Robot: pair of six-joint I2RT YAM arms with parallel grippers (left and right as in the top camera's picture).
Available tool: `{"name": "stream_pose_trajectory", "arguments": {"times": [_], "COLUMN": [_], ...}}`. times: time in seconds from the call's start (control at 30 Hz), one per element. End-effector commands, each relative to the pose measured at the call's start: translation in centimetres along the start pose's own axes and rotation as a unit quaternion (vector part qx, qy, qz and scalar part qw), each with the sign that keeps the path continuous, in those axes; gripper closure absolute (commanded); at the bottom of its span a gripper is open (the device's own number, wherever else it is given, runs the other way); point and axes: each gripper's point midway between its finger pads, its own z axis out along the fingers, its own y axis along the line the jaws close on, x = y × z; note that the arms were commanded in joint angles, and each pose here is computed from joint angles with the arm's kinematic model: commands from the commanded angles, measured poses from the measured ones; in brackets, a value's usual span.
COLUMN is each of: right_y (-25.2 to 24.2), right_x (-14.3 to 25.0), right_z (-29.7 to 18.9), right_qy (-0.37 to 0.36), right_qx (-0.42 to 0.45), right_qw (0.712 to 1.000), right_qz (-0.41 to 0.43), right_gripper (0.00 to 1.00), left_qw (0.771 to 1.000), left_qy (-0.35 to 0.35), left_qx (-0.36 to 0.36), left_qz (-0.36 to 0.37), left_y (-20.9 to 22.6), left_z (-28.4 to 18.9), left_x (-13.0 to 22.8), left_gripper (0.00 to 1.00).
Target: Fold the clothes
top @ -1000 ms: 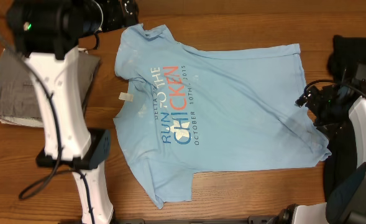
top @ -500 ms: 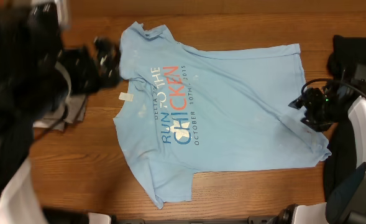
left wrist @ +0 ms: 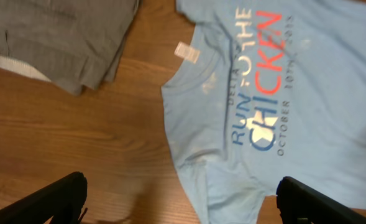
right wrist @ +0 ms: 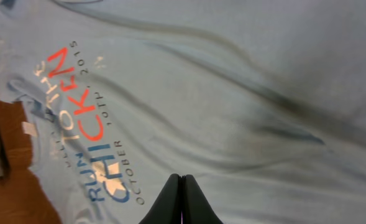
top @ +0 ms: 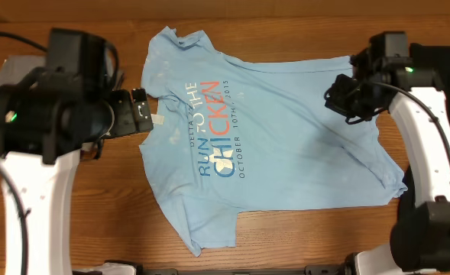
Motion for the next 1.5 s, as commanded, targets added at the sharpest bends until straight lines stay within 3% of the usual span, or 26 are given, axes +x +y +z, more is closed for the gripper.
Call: {"name": "stream_pose_trajectory", "arguments": {"times": [0.0,0.2,0.7,1.07,1.47], "right_y": [-1.7,-1.9,-2.8,-3.3,-5.9], "right_x": [-1.8,-4.5,-13.2,-14.5,-13.2], "right_z": [1.5,4.8,10.3,13.1,19.6], "right_qy": [-0.001,0.001,-0.110,-0.123,-0.083], "right_qx": [0.040,0.040,0.065,0.061,0.074], "right_qw": [0.999,0.999,0.989,0.988,0.992], "right_qz": [-0.015,-0.037,-0.068,-0.071,-0.062], "right_gripper": [0.96,0.96,0.96,0.96,0.96], "left_qw": [1.000,0.998,0.993,0.992,0.992], "left_qy": [0.018,0.048,0.103,0.109,0.109], "left_qx": [-0.023,-0.035,-0.056,-0.059,-0.059], "left_qz": [-0.004,0.000,0.006,0.007,0.007], "left_y": [0.5,0.1,-0.4,-0.4,-0.4], "left_z": [1.3,3.4,7.3,7.8,7.8], "left_x": [0.2,-0.1,-0.5,-0.5,-0.5], "left_gripper": [0.00,0.00,0.00,0.00,0.00]}}
